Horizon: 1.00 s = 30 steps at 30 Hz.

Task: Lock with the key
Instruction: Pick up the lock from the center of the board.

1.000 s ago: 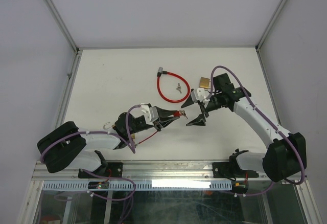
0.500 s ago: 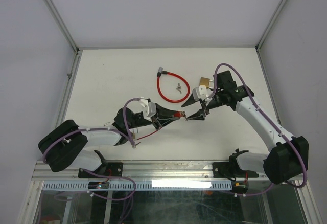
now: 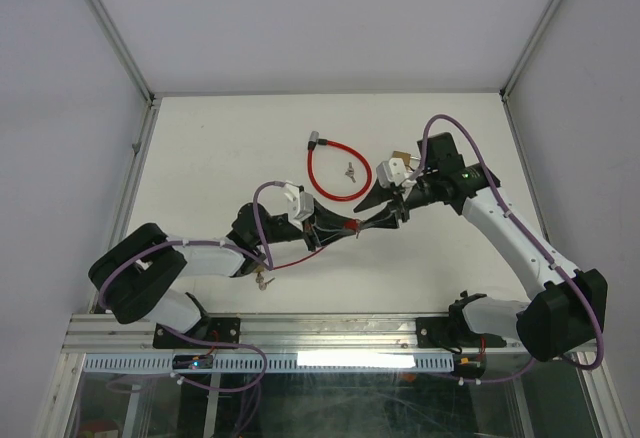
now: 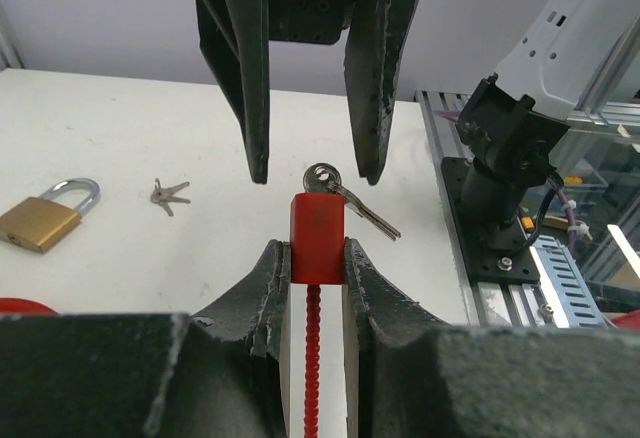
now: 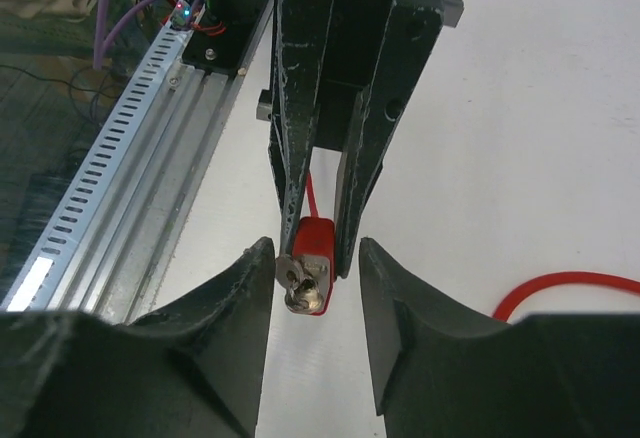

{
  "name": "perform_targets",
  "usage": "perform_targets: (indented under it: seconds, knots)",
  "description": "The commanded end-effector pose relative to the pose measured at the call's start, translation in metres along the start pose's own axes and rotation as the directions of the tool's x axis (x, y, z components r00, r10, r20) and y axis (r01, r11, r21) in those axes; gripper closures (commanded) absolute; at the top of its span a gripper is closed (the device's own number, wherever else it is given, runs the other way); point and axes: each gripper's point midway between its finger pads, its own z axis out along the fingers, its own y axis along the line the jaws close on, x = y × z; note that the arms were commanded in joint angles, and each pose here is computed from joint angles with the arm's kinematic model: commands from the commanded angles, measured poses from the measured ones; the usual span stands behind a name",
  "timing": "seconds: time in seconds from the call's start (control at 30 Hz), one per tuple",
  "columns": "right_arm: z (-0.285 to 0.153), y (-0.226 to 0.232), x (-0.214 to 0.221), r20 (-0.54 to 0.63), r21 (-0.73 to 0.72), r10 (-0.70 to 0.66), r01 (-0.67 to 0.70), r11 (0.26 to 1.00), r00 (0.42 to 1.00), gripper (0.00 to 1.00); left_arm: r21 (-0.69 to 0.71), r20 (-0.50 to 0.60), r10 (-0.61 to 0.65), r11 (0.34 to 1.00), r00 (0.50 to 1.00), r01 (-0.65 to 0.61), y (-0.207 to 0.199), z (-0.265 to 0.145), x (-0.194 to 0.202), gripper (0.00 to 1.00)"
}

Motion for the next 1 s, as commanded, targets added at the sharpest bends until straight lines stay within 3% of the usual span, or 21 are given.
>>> perform_targets:
  seconds: [0.0, 0.23, 0.5, 0.97]
  knots:
    - [0.0, -0.006, -0.023, 0.04, 0.023, 0.021, -0.021, 1.0, 0.999, 0.62, 0.046, 0.06, 0.011, 0.999, 0.998, -0.014, -0.001, 0.008, -0.023, 1.0]
    - [-0.017, -0.019, -0.034, 0.005, 0.11, 0.089, -0.089, 0.99, 0.996, 0.66, 0.038, 0.066, -0.001, 0.999, 0.998, -0.002, 0.0, 0.001, -0.024, 1.0]
    - [-0.022, 0.009, -0.011, -0.066, 0.003, -0.227, 0.228, 0.974, 0.972, 0.63, 0.07, 0.072, -0.047, 0.997, 0.996, 0.042, -0.001, -0.002, -0.028, 1.0]
    - [-0.008, 0.002, 0.008, -0.12, -0.023, -0.271, 0.27, 0.963, 0.955, 0.7, 0.121, 0.052, -0.09, 0.989, 0.995, 0.084, -0.004, 0.003, -0.025, 1.0]
